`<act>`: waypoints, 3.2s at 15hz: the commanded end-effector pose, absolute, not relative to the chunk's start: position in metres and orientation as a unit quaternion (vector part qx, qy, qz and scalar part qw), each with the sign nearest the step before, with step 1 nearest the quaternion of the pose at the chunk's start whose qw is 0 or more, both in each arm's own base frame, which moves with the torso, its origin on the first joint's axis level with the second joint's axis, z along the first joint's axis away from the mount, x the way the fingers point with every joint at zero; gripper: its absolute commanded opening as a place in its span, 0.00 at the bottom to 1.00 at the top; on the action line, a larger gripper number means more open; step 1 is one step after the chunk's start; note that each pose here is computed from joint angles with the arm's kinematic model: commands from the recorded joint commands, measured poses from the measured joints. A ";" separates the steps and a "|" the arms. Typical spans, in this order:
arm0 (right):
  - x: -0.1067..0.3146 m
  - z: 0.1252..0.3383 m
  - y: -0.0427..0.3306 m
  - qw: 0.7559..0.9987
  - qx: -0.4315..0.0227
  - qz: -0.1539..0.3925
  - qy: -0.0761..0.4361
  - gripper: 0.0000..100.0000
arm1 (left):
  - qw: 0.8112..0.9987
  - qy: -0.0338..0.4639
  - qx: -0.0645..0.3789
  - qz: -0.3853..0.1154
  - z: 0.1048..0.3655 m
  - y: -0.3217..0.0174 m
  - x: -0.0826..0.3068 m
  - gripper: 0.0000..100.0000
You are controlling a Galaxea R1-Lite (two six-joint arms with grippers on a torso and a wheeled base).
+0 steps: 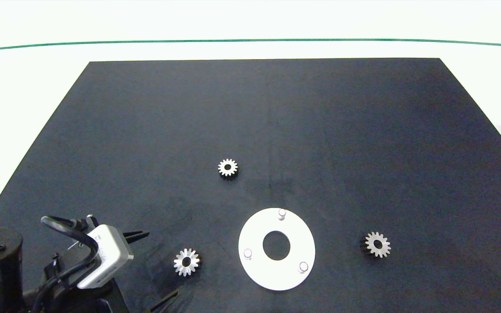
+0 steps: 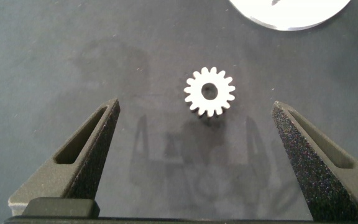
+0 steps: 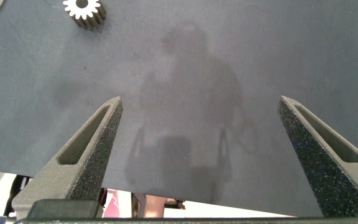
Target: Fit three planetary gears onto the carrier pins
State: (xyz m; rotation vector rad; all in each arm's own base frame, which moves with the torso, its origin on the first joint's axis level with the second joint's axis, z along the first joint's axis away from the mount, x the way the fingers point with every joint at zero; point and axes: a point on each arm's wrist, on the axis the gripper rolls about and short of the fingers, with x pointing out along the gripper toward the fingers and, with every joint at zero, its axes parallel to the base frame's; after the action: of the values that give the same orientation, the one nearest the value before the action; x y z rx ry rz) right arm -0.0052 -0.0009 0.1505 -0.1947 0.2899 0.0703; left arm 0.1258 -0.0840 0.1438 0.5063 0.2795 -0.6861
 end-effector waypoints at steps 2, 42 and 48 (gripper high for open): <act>-0.005 0.150 -0.001 0.984 -0.098 0.034 0.147 1.00 | 0.893 0.141 0.256 -0.342 0.139 -0.095 0.128 1.00; -0.013 0.146 -0.002 0.987 -0.098 0.029 0.125 1.00 | 0.893 0.143 0.268 -0.334 0.102 -0.122 0.155 0.63; -0.014 0.146 -0.002 0.987 -0.098 0.029 0.122 1.00 | 0.893 0.143 0.268 -0.334 0.100 -0.123 0.156 0.51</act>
State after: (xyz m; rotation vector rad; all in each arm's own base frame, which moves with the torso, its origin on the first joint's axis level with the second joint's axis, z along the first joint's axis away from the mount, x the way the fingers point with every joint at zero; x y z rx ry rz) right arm -0.0139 -0.0015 0.1461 -0.1948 0.2439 0.0583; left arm 0.1557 -0.1228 0.1008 0.5523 0.2946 -0.6920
